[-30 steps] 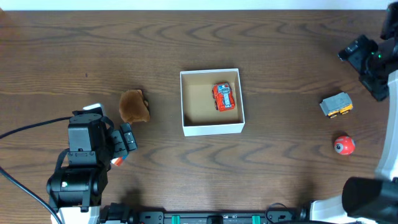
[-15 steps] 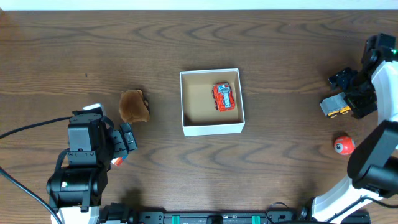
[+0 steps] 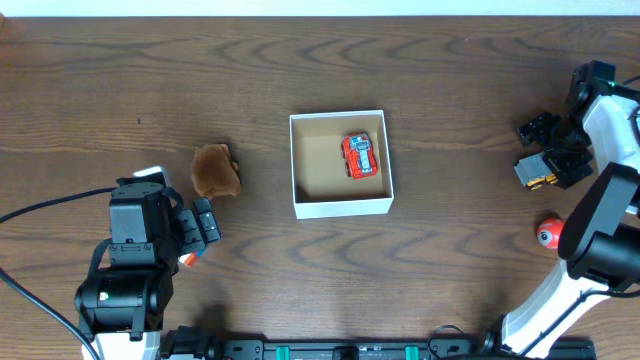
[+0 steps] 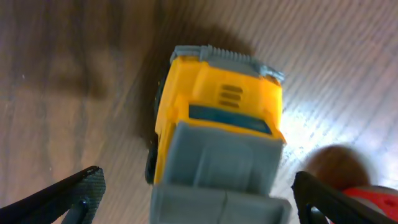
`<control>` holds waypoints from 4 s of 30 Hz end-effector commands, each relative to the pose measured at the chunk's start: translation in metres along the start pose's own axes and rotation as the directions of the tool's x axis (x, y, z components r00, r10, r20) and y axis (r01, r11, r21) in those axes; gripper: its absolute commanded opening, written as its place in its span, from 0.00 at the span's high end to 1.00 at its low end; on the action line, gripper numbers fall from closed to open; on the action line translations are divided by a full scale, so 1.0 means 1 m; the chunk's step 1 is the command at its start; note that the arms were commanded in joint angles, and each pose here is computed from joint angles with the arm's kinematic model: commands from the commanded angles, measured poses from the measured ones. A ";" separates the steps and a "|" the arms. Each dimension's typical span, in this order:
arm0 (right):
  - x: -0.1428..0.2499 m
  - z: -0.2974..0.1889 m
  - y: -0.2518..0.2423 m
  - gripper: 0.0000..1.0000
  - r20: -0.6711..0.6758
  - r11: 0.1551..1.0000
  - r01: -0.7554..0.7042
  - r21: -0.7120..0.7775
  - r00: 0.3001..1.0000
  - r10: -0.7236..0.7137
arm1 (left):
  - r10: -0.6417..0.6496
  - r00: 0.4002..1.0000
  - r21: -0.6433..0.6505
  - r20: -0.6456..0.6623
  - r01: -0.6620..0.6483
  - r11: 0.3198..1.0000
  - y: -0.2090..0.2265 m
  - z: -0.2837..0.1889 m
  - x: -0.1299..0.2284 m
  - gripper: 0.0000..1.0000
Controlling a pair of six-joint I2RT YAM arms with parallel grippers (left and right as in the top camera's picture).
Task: Pack container
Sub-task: 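Grasp the yellow-grey dump truck with the right gripper, then carry the yellow dump truck into the box beside the fire truck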
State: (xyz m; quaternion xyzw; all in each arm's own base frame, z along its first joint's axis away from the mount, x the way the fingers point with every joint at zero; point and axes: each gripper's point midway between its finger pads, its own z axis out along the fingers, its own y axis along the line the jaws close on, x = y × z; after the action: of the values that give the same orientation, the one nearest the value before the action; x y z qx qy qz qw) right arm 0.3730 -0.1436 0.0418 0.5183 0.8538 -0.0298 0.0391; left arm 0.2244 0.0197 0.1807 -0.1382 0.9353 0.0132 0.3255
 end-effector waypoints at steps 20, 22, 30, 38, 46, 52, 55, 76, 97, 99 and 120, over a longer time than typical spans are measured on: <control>0.002 0.008 -0.004 0.53 -0.017 0.999 0.029 0.019 0.999 -0.028 | -0.020 1.000 -0.010 0.023 0.020 1.000 0.002 -0.005 -0.008 0.02; 0.003 0.008 -0.005 0.59 -0.020 0.999 0.029 0.021 0.999 -0.029 | -0.020 1.000 -0.010 0.023 0.020 1.000 0.002 -0.005 -0.008 0.02; 0.008 0.007 -0.009 0.99 -0.041 0.997 0.061 0.039 0.997 -0.060 | -0.021 1.000 -0.010 0.023 0.021 1.000 0.002 -0.005 -0.008 0.02; 0.014 -0.031 0.007 0.99 0.094 0.963 0.255 0.084 0.960 -0.262 | -0.020 1.000 -0.009 0.024 0.020 1.000 0.002 -0.005 -0.008 0.02; 0.093 -0.151 0.078 0.99 0.367 0.788 0.610 -0.076 0.752 -0.547 | -0.020 1.000 -0.009 0.023 0.020 1.000 0.002 -0.005 -0.008 0.02; 0.197 -0.226 0.113 0.99 0.545 0.540 0.823 -0.178 0.539 -0.642 | -0.020 1.000 -0.009 0.023 0.020 1.000 0.002 -0.005 -0.008 0.02; 0.248 -0.240 0.124 0.99 0.579 0.435 0.875 -0.214 0.472 -0.665 | -0.020 1.000 -0.009 0.023 0.020 1.000 0.002 -0.005 -0.008 0.02; 0.368 -0.129 0.200 0.99 0.475 0.296 0.926 -0.232 0.374 -0.797 | -0.020 1.000 -0.010 0.023 0.020 1.000 0.002 -0.005 -0.007 0.02; 0.341 -0.071 0.219 0.61 0.426 0.373 0.910 -0.184 0.415 -0.804 | -0.020 1.000 -0.010 0.023 0.020 1.000 0.002 -0.005 -0.007 0.02; 0.342 -0.071 0.218 0.61 0.424 0.370 0.911 -0.182 0.413 -0.806 | -0.020 1.000 -0.010 0.023 0.020 1.000 0.002 -0.005 -0.007 0.02; 0.345 -0.061 0.195 0.57 0.330 0.421 0.892 -0.167 0.453 -0.828 | -0.020 1.000 -0.010 0.023 0.020 1.000 0.002 -0.005 -0.007 0.02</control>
State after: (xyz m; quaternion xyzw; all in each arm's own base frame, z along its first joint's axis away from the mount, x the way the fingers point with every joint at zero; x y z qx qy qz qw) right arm 0.3861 0.2596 0.0679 -0.0264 0.9807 0.0474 0.1880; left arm 0.2244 0.0197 0.1807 -0.1382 0.9353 0.0132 0.3255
